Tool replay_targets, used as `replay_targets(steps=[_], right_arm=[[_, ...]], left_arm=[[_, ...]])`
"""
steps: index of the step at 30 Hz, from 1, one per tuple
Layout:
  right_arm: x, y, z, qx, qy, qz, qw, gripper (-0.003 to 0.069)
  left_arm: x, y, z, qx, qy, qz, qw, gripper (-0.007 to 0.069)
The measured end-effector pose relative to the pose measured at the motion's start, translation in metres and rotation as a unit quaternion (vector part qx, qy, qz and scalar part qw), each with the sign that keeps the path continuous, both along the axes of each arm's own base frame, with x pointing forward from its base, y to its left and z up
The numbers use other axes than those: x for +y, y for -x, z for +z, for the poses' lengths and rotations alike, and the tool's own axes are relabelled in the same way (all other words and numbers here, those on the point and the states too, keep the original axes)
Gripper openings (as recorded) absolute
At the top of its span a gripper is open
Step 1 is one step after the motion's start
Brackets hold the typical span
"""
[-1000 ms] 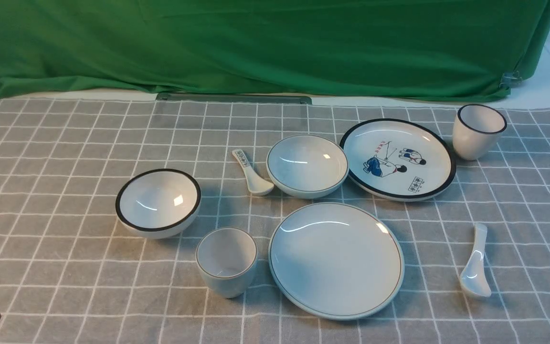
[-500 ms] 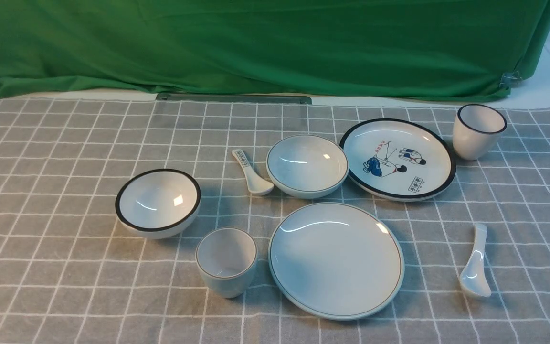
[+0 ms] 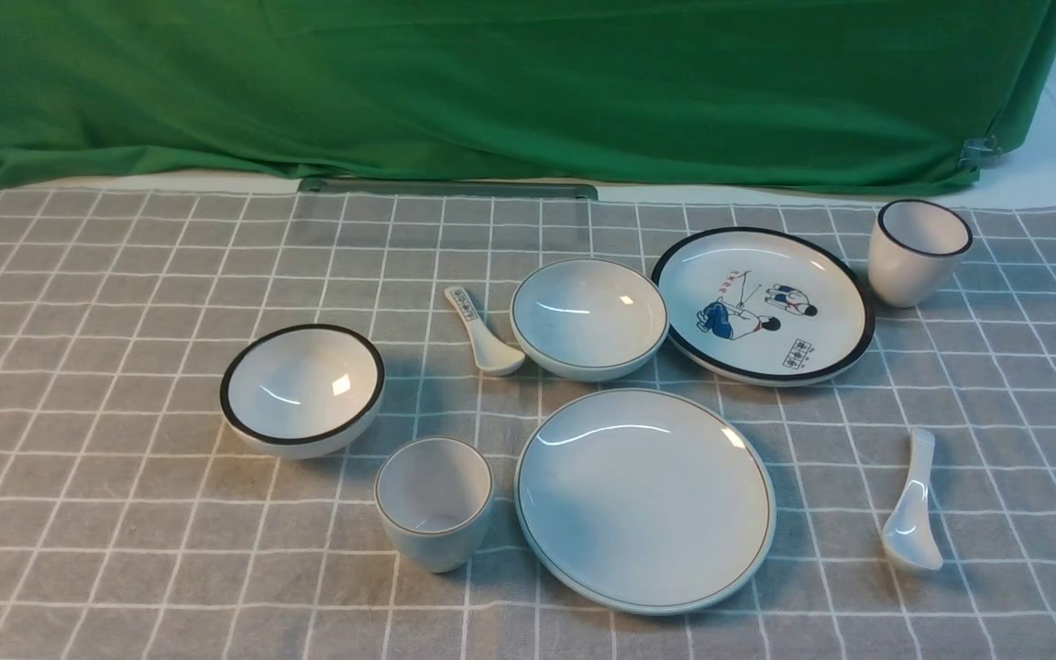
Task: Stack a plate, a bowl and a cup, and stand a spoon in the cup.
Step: Use the left arm to grab a blue rice bowl
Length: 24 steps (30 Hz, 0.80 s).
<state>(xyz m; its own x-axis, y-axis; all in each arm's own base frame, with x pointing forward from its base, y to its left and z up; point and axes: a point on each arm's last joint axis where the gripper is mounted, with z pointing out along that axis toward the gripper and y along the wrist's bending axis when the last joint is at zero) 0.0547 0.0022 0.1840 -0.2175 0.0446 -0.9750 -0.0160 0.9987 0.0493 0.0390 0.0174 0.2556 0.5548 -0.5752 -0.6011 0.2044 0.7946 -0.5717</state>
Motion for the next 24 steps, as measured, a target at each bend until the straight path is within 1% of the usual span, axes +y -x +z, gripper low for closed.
replay_targets(steps=[1, 3, 4, 5, 6, 8, 9, 10, 12, 13, 15, 16, 17, 18, 19, 20, 22, 23, 24], right_arm=[[0.000, 0.000, 0.002, -0.011, -0.020, -0.003, 1.000, 0.0242], [0.000, -0.002, 0.012, -0.060, -0.121, -0.017, 0.991, 0.0242], [0.000, -0.002, 0.016, -0.082, -0.155, -0.021, 0.984, 0.0242], [-0.001, -0.002, 0.021, -0.110, -0.219, -0.027, 0.969, 0.0242], [-0.002, -0.002, 0.026, -0.134, -0.262, -0.029, 0.955, 0.0242], [-0.003, -0.001, 0.033, -0.169, -0.299, -0.028, 0.939, 0.0242], [-0.004, -0.001, 0.036, -0.186, -0.308, -0.026, 0.933, 0.0242], [-0.004, 0.000, 0.038, -0.197, -0.311, -0.025, 0.929, 0.0242], [-0.005, 0.000, 0.041, -0.212, -0.319, -0.024, 0.923, 0.0242], [-0.005, 0.001, 0.042, -0.221, -0.320, -0.023, 0.921, 0.0242], [-0.006, 0.001, 0.044, -0.233, -0.321, -0.021, 0.918, 0.0242], [-0.006, 0.001, 0.045, -0.236, -0.322, -0.021, 0.916, 0.0242], [-0.006, 0.001, 0.045, -0.236, -0.325, -0.021, 0.915, 0.0242], [-0.006, 0.001, 0.044, -0.227, -0.332, -0.021, 0.915, 0.0237], [-0.001, 0.002, 0.047, -0.161, -0.334, -0.013, 0.929, 0.0186], [0.002, 0.004, 0.054, -0.126, -0.320, -0.005, 0.939, 0.0146], [0.006, 0.009, 0.071, -0.069, -0.256, 0.021, 0.964, 0.0070], [0.009, 0.011, 0.082, -0.037, -0.220, 0.039, 0.974, 0.0051], [0.011, 0.013, 0.092, -0.011, -0.202, 0.056, 0.978, 0.0041]], left_arm=[[0.000, 0.001, 0.002, -0.008, 0.009, -0.004, 1.000, 0.0018], [-0.001, 0.003, 0.019, -0.014, 0.033, -0.028, 0.999, 0.0018], [-0.002, 0.003, 0.030, -0.013, 0.033, -0.037, 0.999, 0.0018], [-0.006, 0.000, 0.047, 0.020, 0.029, -0.058, 0.998, 0.0018], [-0.010, -0.004, 0.066, 0.054, 0.012, -0.071, 0.996, 0.0018], [-0.018, -0.022, 0.098, 0.172, -0.026, -0.098, 0.980, 0.0018], [-0.021, -0.037, 0.104, 0.255, -0.048, -0.108, 0.960, 0.0018], [-0.023, -0.047, 0.113, 0.295, -0.061, -0.113, 0.947, 0.0018], [-0.027, -0.070, 0.120, 0.397, -0.100, -0.134, 0.903, 0.0018], [-0.029, -0.078, 0.123, 0.424, -0.115, -0.142, 0.887, 0.0018], [-0.034, -0.106, 0.120, 0.513, -0.153, -0.179, 0.825, 0.0018], [-0.035, -0.114, 0.121, 0.533, -0.171, -0.193, 0.806, 0.0018], [-0.038, -0.130, 0.116, 0.558, -0.183, -0.212, 0.781, 0.0018], [-0.041, -0.142, 0.114, 0.571, -0.191, -0.233, 0.764, 0.0018], [-0.049, -0.176, 0.105, 0.597, -0.213, -0.274, 0.723, 0.0008], [-0.055, -0.187, 0.103, 0.602, -0.221, -0.289, 0.711, 0.0006], [-0.068, -0.209, 0.099, 0.613, -0.241, -0.310, 0.685, 0.0003], [-0.080, -0.220, 0.097, 0.620, -0.260, -0.315, 0.669, 0.0001], [-0.089, -0.228, 0.095, 0.625, -0.277, -0.316, 0.658, 0.0001]])
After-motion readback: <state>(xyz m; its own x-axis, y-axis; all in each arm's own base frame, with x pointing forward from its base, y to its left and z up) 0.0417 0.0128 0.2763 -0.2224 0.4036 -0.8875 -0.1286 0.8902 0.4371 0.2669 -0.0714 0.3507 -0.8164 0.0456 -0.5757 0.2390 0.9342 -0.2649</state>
